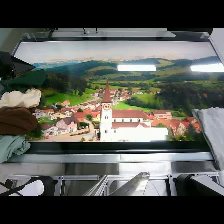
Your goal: Fold the shirts.
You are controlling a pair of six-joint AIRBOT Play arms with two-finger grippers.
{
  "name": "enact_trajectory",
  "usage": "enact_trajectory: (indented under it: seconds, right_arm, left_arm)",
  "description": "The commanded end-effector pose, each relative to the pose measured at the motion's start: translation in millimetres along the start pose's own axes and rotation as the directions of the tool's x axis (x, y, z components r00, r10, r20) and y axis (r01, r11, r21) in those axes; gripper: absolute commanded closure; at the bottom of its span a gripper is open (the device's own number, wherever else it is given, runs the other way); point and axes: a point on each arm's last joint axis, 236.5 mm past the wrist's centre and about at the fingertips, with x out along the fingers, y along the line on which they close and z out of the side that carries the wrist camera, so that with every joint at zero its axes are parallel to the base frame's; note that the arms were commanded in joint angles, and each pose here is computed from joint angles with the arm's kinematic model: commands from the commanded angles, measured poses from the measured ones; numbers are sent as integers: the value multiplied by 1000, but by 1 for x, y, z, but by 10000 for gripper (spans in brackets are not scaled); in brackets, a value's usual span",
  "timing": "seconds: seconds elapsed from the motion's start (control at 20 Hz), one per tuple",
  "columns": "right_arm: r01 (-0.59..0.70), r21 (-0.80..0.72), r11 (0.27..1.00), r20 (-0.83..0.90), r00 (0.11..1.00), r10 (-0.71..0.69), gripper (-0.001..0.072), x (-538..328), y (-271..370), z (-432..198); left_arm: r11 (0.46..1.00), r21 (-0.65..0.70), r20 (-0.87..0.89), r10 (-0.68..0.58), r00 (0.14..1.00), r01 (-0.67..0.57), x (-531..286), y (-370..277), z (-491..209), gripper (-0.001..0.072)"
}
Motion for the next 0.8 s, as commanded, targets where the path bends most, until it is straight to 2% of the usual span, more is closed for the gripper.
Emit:
enact_trajectory:
  seconds: [0.0, 0.1, 0.2, 0.25, 0.35, 0.55, 0.75]
  right_arm:
    - [-311, -265, 913, -10, 947, 320, 699, -1, 141, -21]
    - [-357, -486, 798, -164, 934, 318, 699, 6, 190, -93]
    - [-395, -644, 655, -278, 919, 281, 700, 5, 214, -175]
    - [-410, -695, 590, -323, 912, 254, 699, 6, 213, -214]
    - [-397, -766, 505, -361, 916, 173, 699, 14, 191, -268]
    - [-433, -807, 401, -420, 899, 126, 699, 15, 177, -314]
    - [-451, -803, 390, -439, 890, 125, 699, 13, 178, -321]
  left_arm:
    - [1000, -2, -74, -26, 997, 26, -2, -17, -18, 703]
    - [998, 43, -115, -43, 992, 48, -6, -47, -44, 703]
    - [997, 59, -128, 47, 991, -40, -10, -53, -83, 702]
    - [996, 22, -117, 88, 989, -86, -11, -52, -105, 700]
    - [996, 11, -113, 90, 989, -89, -9, -61, -156, 699]
    - [998, 5, -187, 60, 980, -60, -14, -76, -223, 698]
    - [997, 40, -151, 64, 986, -59, -21, -85, -227, 691]
